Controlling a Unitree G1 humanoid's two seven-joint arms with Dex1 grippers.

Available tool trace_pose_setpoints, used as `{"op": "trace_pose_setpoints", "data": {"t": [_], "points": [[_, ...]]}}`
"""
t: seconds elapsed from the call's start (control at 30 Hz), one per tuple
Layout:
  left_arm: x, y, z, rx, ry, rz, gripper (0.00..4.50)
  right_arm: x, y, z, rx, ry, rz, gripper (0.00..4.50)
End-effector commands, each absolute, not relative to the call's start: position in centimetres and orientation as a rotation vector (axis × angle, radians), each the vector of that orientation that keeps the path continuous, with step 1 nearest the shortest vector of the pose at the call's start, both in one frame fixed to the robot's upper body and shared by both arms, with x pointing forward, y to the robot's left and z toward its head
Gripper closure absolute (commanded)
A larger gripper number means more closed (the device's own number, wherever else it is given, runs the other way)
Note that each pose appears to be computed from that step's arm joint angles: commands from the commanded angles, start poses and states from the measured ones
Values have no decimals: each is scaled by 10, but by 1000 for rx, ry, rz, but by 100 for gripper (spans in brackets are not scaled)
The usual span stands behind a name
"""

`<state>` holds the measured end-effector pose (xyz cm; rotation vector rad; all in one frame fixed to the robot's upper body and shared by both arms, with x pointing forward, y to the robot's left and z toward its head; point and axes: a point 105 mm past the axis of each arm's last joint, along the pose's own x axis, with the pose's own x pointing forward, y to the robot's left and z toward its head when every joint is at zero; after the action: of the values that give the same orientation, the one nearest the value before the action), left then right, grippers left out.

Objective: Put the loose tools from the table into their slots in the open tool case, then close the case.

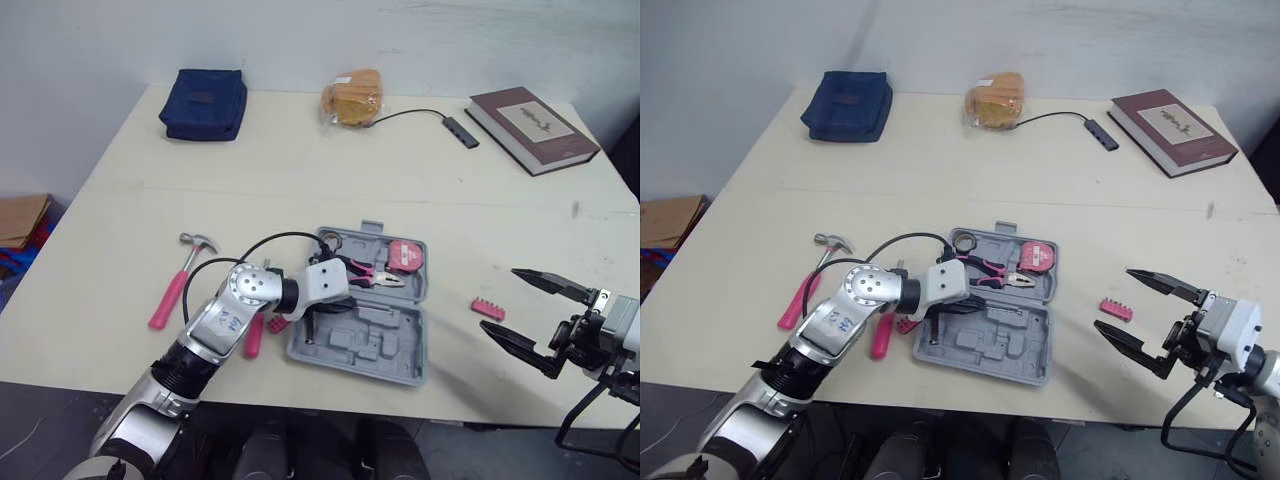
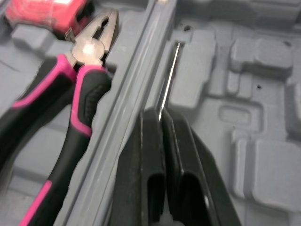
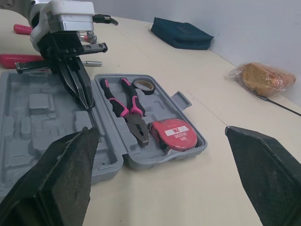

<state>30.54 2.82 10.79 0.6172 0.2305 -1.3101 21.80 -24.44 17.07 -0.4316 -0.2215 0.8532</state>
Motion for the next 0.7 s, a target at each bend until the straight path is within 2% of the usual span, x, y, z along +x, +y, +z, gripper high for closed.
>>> {"op": "trace_pose_setpoints", "data": {"t": [0.03,0.13,0.27,0.4,0.43,0.47,0.53,0.7], "points": [[311,53,67,628,431,-1205,444,216,-244,175,-436,-252,842,0],[312,52,68,612,413,-1214,444,216,-244,174,-435,-251,836,0],[307,35,115,468,150,-1316,444,214,-249,176,-438,-244,822,0],[313,60,149,473,-76,-1286,444,212,-261,177,-458,-219,805,0],[315,69,155,476,-114,-1267,394,211,-265,177,-464,-211,799,0],[317,92,160,465,-144,-1226,369,209,-273,176,-477,-192,786,0],[314,121,168,437,-189,-1192,285,207,-285,175,-494,-169,768,0],[303,213,165,462,-145,-966,60,203,-317,172,-568,-140,683,0]]}}
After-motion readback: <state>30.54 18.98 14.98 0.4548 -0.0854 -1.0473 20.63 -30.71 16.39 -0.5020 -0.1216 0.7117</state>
